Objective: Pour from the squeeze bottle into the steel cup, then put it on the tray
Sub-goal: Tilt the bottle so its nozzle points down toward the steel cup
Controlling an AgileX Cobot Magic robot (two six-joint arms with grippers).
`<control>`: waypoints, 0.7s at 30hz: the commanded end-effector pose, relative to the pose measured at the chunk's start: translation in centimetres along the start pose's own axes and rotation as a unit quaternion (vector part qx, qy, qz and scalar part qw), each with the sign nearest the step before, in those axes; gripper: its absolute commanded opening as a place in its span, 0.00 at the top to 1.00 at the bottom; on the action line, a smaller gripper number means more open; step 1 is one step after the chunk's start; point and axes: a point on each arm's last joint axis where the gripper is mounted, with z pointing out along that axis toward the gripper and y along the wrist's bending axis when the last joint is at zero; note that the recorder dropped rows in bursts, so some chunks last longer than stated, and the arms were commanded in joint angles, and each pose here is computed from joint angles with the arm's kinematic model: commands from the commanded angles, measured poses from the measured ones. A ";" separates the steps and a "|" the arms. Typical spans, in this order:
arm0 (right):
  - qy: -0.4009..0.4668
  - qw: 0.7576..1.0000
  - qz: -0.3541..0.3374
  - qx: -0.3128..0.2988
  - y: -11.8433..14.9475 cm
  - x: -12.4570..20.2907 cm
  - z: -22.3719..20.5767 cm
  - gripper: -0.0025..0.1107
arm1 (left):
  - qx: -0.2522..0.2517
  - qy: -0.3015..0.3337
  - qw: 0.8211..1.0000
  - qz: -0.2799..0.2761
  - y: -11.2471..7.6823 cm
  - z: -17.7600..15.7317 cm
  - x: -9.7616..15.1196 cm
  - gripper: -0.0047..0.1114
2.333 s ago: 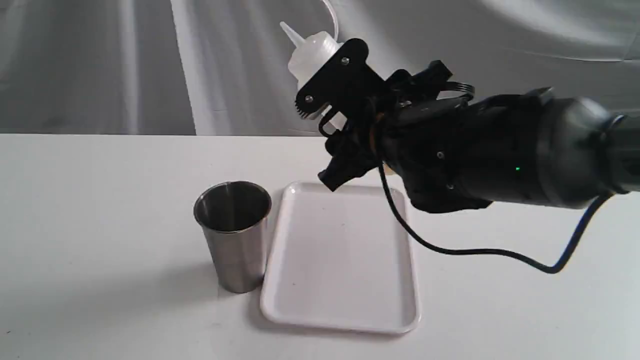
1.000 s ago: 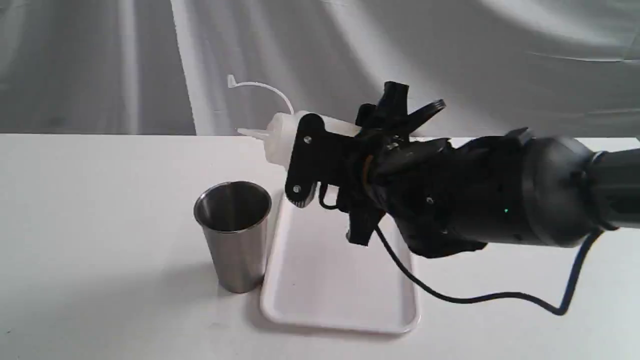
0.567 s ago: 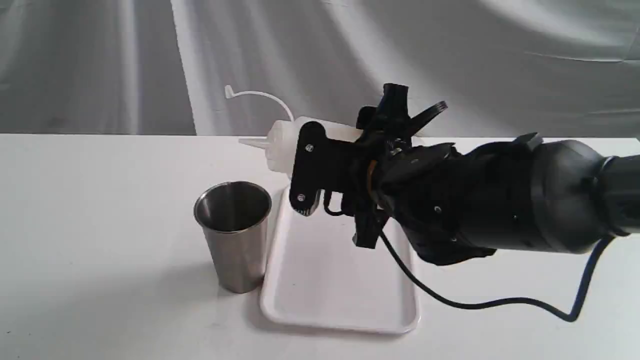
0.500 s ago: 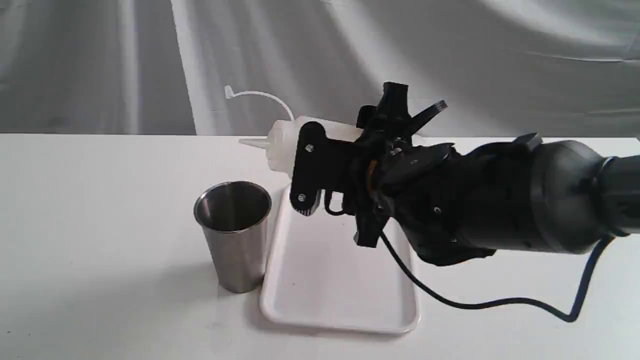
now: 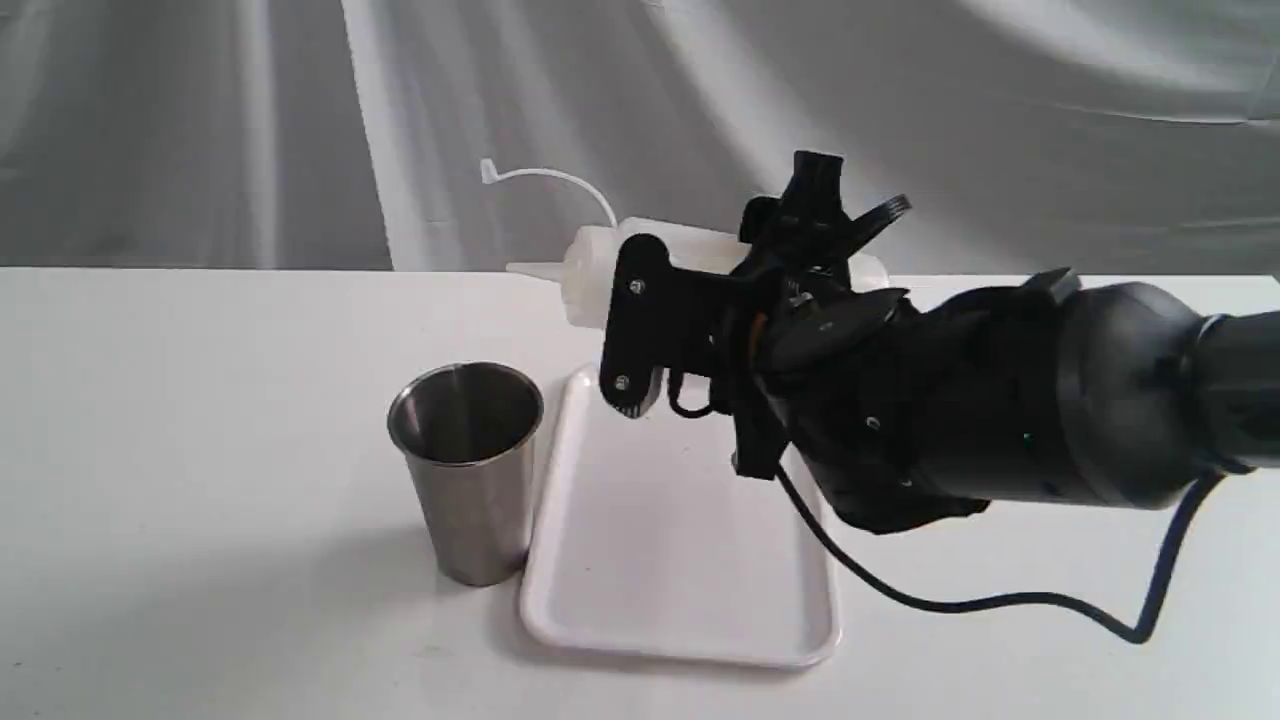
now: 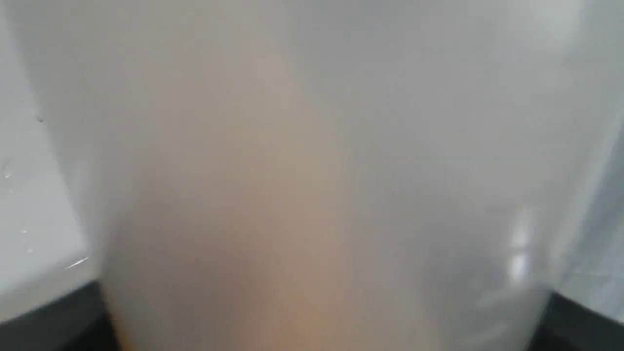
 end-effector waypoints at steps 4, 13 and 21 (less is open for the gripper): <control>-0.001 1.000 -0.010 0.014 -0.4 -0.2 -0.3 0.98 | -0.001 -0.005 1.000 -0.003 0.0 0.0 0.0 0.89; -0.001 1.000 -0.005 0.014 -0.4 -0.2 -0.3 0.98 | -0.001 -0.005 1.000 -0.004 0.0 0.0 0.0 0.89; 0.003 0.999 -0.038 0.017 -0.4 -0.1 -0.3 0.98 | -0.001 -0.005 1.000 -0.002 0.0 0.0 0.0 0.89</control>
